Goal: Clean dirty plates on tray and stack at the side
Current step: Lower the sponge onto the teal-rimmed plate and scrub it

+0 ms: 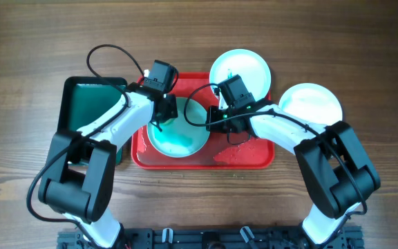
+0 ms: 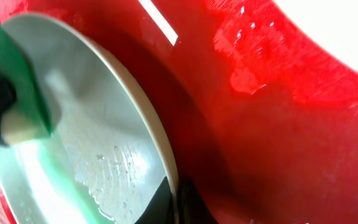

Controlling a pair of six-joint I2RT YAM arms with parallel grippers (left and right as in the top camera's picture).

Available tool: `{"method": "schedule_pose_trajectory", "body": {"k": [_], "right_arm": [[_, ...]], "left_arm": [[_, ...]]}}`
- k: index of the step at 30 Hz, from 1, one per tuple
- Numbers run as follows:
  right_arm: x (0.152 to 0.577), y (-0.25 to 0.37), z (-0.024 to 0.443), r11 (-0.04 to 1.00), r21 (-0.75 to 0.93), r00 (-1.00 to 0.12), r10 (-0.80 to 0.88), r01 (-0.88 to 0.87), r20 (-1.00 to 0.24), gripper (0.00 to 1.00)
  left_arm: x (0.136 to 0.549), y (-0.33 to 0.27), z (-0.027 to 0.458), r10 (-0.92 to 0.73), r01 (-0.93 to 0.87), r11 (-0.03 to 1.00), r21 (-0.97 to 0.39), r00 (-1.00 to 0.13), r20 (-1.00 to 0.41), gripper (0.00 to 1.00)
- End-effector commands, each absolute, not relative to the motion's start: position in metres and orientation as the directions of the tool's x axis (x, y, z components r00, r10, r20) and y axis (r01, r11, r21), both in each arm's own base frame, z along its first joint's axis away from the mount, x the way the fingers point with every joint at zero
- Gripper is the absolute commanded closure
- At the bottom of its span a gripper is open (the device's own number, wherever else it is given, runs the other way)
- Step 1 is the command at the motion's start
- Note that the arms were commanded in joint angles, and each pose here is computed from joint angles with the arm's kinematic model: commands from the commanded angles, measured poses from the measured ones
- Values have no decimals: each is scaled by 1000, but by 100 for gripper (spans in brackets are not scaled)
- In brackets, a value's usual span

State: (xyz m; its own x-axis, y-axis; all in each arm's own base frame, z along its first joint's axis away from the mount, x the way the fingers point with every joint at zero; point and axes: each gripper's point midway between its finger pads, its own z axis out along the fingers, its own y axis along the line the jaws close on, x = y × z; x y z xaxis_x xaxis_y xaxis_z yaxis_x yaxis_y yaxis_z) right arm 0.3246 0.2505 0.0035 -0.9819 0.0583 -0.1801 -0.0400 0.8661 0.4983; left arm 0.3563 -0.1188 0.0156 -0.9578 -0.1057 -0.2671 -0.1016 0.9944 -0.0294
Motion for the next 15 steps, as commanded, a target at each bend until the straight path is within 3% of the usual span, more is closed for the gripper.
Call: {"method": "schedule_pose_trajectory", "body": {"k": [1,4,8,15], "right_arm": [[325,254,1,860,508,-985,52,-41,-166,96],[325,254,1,860,508,-985,52,-40,-166,96],[324,255,1,856,515,-986,49,-42,-162,96],[322,256,2,851,523,-987,44,-43,-153,96]], "left_arm": [[315,-108,-1,-83,-84,996,11,-992,-99,96],[296,-134,0,59,59,989,-138,-998,-8,96],[278,-180,14,245,222,883,-414,-970,1,96],[295,-191,18,259,271,851,-451,-962,-89,96]]}}
